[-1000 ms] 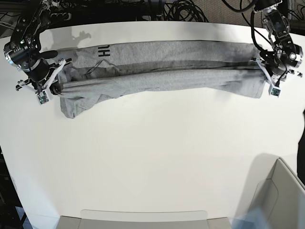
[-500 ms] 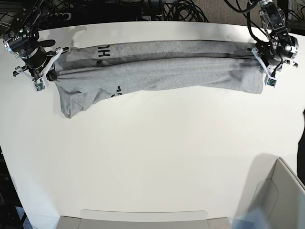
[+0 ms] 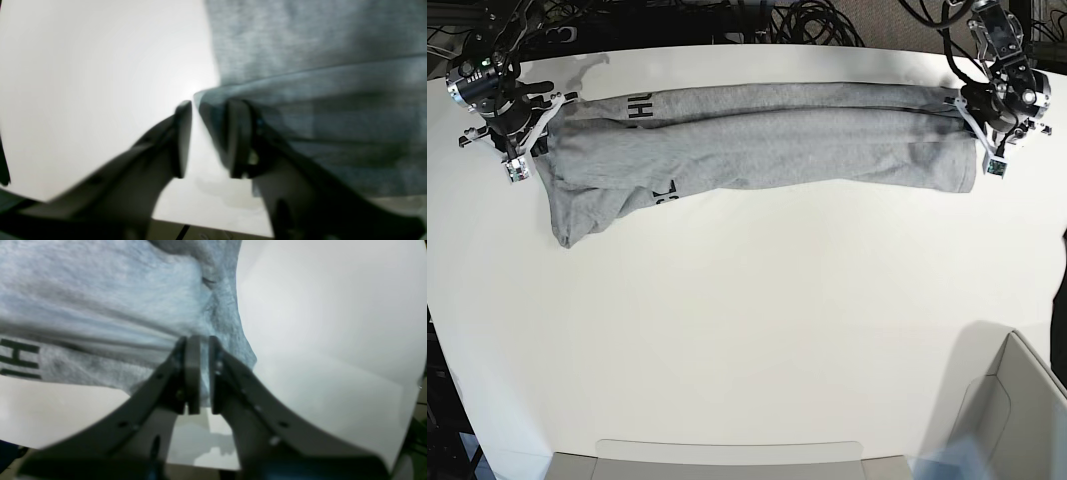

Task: Fold the T-shirt properly
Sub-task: 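Lower the hem onto the folded shirt with both grippers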

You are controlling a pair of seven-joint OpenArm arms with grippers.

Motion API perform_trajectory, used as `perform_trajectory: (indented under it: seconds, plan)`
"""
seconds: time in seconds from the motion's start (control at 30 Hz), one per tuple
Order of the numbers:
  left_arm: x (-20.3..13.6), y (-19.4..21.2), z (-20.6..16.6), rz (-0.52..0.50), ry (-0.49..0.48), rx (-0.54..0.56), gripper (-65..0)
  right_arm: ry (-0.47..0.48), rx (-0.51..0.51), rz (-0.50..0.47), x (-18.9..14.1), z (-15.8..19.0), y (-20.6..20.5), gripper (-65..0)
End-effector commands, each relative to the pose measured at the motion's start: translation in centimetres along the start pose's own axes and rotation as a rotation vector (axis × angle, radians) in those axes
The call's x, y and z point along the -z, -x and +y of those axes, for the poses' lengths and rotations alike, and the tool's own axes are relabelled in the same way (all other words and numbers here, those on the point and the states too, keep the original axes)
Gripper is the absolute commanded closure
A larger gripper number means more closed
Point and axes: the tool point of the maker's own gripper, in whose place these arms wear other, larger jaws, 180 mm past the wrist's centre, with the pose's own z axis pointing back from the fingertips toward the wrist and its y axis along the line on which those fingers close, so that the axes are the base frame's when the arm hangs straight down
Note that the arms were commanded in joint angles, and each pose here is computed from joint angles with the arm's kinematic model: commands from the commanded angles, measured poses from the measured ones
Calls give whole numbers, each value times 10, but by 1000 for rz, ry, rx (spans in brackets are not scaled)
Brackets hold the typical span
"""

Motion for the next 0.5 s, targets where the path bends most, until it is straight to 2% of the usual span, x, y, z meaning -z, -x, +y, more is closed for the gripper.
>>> perform_trajectory:
  seconds: [0.0,0.2,0.33,0.47]
  plan:
    - [-6,-7,14,-24,-40,6,-263,16,-25,-27,-5,-6,-8,-100]
    - [-12,0,36,-25,-87,-60,-283,18,-26,-26,-5,-7,-8,-203]
    - [-30,-8,52,-66,-146,-85,-307,21,-25,-25,-5,-7,-8,-222]
    - [-43,3,59,-58,-187,-181,-344,23,-23,-37,-4,-8,-13,-223]
